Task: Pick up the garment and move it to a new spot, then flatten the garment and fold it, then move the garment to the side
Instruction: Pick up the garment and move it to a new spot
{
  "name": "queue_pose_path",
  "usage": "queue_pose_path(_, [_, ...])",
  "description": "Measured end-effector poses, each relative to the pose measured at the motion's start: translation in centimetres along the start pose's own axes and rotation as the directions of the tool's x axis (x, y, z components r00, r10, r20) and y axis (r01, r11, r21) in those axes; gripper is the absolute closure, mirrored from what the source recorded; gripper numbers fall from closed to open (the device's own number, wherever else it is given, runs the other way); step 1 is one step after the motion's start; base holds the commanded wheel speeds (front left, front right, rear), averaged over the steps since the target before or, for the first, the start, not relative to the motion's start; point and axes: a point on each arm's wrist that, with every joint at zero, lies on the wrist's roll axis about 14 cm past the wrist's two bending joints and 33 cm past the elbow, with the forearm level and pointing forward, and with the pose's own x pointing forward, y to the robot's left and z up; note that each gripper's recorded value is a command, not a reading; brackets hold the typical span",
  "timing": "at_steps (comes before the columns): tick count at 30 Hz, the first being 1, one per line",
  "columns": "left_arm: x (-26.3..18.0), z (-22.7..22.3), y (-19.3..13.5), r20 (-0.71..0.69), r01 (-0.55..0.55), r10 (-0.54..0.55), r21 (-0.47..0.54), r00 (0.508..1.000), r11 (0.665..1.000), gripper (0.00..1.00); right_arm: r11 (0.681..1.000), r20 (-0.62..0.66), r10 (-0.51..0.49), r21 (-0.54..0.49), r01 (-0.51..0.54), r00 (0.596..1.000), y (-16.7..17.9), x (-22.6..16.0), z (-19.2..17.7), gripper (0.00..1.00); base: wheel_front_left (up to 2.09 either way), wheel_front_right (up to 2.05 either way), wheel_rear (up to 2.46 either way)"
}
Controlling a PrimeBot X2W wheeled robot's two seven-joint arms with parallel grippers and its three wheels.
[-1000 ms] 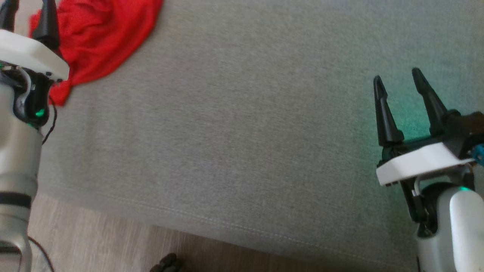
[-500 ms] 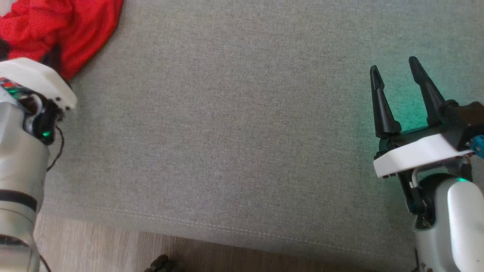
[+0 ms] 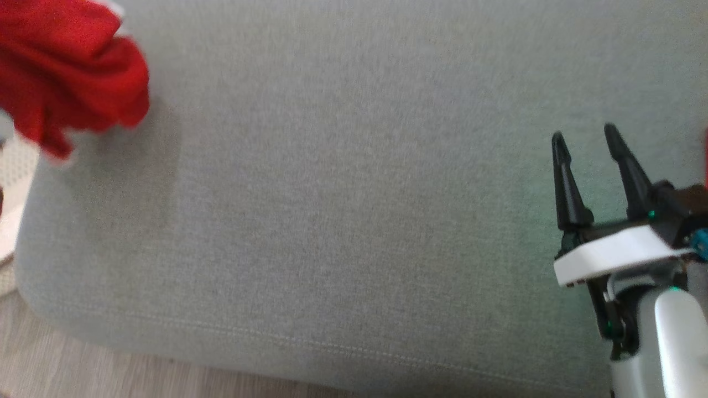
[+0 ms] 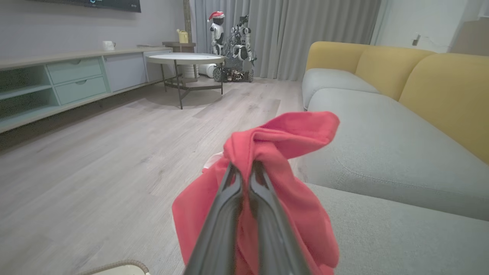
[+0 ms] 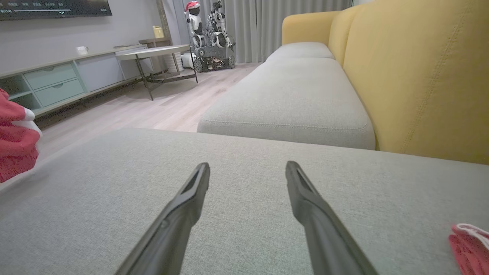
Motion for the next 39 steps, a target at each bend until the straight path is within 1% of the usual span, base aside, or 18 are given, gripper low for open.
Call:
queue_pose_path(3, [-1.9,0.2,0.2,0.019,0.008,-0.009,0.020,1.000,1.000,1.00,1.000,0.013,-0.010,0.005,0.009,1.000,-0.1,-1.0,0.6,0.00,0.00,0.00,0.00])
queue_pose_path(6, [-5.1,-0.3,-0.4,0.033,0.027,-0.028,0.035,0.999,0.999,1.00,1.000,0.035,-0.020,0.010,0.020,0.999,-0.1,-2.5,1.4,0.00,0.00,0.00,0.00])
queue_pose_path(7, [-7.2,-0.2,-1.1,0.056,0.043,-0.045,0.036,0.997,0.998,1.00,1.000,0.049,-0.028,0.015,0.028,0.998,-0.1,-3.7,1.9,0.00,0.00,0.00,0.00])
queue_pose_path(14, [-14.0,1.0,-4.3,0.134,0.096,-0.092,-0.018,0.987,0.995,1.00,0.997,0.064,-0.072,0.023,0.071,0.995,-0.6,-7.6,2.2,0.00,0.00,0.00,0.00])
queue_pose_path(18, [-15.9,2.2,-5.7,0.150,0.115,-0.109,-0.037,0.983,0.993,1.00,0.995,0.075,-0.093,0.034,0.090,0.993,-1.0,-8.6,2.5,0.00,0.00,0.00,0.00])
queue_pose_path(23, [-16.6,3.2,-8.9,0.160,0.202,-0.193,-0.042,0.968,0.979,1.00,0.992,0.076,-0.119,0.050,0.115,0.990,-1.6,-9.8,2.4,0.00,0.00,0.00,0.00])
queue_pose_path(27, [-16.6,2.7,-12.6,0.152,0.297,-0.286,-0.056,0.946,0.953,1.00,0.989,0.078,-0.142,0.060,0.138,0.987,-2.2,-10.5,2.3,0.00,0.00,0.00,0.00])
queue_pose_path(29, [-16.3,2.3,-15.0,0.148,0.348,-0.335,-0.075,0.931,0.934,1.00,0.987,0.074,-0.154,0.066,0.149,0.985,-2.5,-10.8,2.2,0.00,0.00,0.00,0.00])
queue_pose_path(31, [-15.9,2.0,-17.7,0.148,0.415,-0.400,-0.088,0.904,0.905,1.00,0.984,0.070,-0.167,0.072,0.162,0.983,-2.8,-11.2,2.0,0.00,0.00,0.00,0.00])
queue_pose_path(35, [-14.9,1.7,-23.4,0.158,0.542,-0.524,-0.107,0.837,0.833,1.00,0.977,0.056,-0.198,0.086,0.193,0.979,-3.6,-11.8,1.5,0.00,0.00,0.00,0.00])
queue_pose_path(36, [-14.9,1.7,-23.4,0.158,0.542,-0.524,-0.107,0.837,0.833,1.00,0.977,0.056,-0.198,0.086,0.193,0.979,-3.6,-11.8,1.5,0.00,0.00,0.00,0.00])
queue_pose_path(39, [-14.3,1.4,-27.5,0.166,0.628,-0.609,-0.120,0.776,0.769,1.00,0.972,0.049,-0.221,0.090,0.216,0.974,-4.3,-12.0,1.3,0.00,0.00,0.00,0.00])
